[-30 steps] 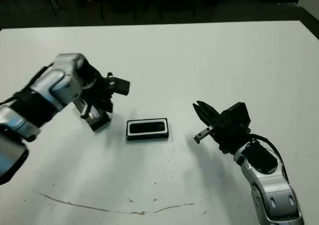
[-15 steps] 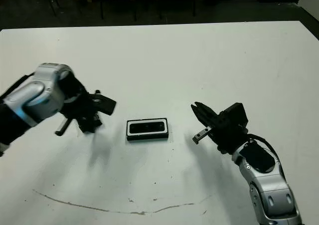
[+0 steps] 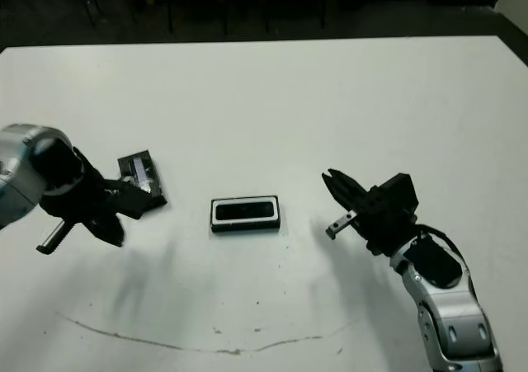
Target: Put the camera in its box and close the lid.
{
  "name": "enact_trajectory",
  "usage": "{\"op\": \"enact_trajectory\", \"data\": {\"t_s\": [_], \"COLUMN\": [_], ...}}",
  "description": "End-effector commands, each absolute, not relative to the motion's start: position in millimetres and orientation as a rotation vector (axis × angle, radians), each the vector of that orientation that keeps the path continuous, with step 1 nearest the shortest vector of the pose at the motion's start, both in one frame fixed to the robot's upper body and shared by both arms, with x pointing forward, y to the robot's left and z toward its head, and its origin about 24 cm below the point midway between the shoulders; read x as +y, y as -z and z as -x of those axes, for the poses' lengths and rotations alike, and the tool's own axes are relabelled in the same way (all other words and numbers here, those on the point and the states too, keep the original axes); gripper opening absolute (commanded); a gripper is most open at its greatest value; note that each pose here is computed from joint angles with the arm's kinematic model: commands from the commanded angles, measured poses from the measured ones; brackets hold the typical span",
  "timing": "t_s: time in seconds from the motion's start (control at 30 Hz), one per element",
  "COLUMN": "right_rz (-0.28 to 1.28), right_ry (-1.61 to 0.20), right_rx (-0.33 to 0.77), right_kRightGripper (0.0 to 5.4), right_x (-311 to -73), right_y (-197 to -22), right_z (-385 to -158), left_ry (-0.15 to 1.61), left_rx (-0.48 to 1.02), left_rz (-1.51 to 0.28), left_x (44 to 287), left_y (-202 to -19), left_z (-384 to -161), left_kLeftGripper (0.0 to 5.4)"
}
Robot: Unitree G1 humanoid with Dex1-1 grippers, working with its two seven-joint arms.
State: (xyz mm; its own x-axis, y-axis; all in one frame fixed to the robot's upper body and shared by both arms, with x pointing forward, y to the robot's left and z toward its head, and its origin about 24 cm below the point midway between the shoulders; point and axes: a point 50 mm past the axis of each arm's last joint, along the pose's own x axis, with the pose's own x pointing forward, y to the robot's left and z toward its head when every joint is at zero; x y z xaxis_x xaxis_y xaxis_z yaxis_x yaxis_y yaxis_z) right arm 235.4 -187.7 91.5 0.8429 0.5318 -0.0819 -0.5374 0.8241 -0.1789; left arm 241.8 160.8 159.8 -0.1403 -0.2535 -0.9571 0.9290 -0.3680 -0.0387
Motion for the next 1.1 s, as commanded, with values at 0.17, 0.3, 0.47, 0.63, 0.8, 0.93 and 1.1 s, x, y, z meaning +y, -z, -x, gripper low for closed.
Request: {"op": "enact_trajectory", "data": {"t_s": [0.17, 0.3, 0.47, 0.63, 0.8, 0.93, 1.1], "right_rz": [0.204, 0.186, 0.197, 0.198, 0.19, 0.185, 0.187], "right_ry": [-0.581, -0.578, -0.574, -0.584, -0.574, -0.577, -0.576], "right_rx": [0.065, 0.05, 0.048, 0.049, 0.046, 0.042, 0.054], "right_kRightGripper": [0.01, 0.01, 0.01, 0.01, 0.01, 0.01, 0.01], "right_x": [-186, -185, -186, -184, -182, -181, -177], "right_y": [-86.1, -82.8, -82.1, -80.1, -77.3, -76.2, -74.8], "right_z": [-237, -238, -241, -245, -246, -246, -247], "left_ry": [1.685, 1.327, 0.833, 0.509, 0.382, 0.298, 0.174], "left_rx": [0.652, 0.349, 0.068, 0.04, 0.078, 0.124, 0.17], "left_rz": [-0.921, -0.7, -0.524, -0.457, -0.349, -0.3, -0.1], "left_x": [158, 172, 178, 177, 178, 177, 172], "left_y": [-189.5, -207.7, -192.1, -164.9, -143.4, -135.0, -124.6], "left_z": [-231, -231, -219, -212, -214, -216, -216], "left_kLeftGripper": [0.0, 0.0, 0.0, 0.0, 0.0, 0.0, 0.0]}}
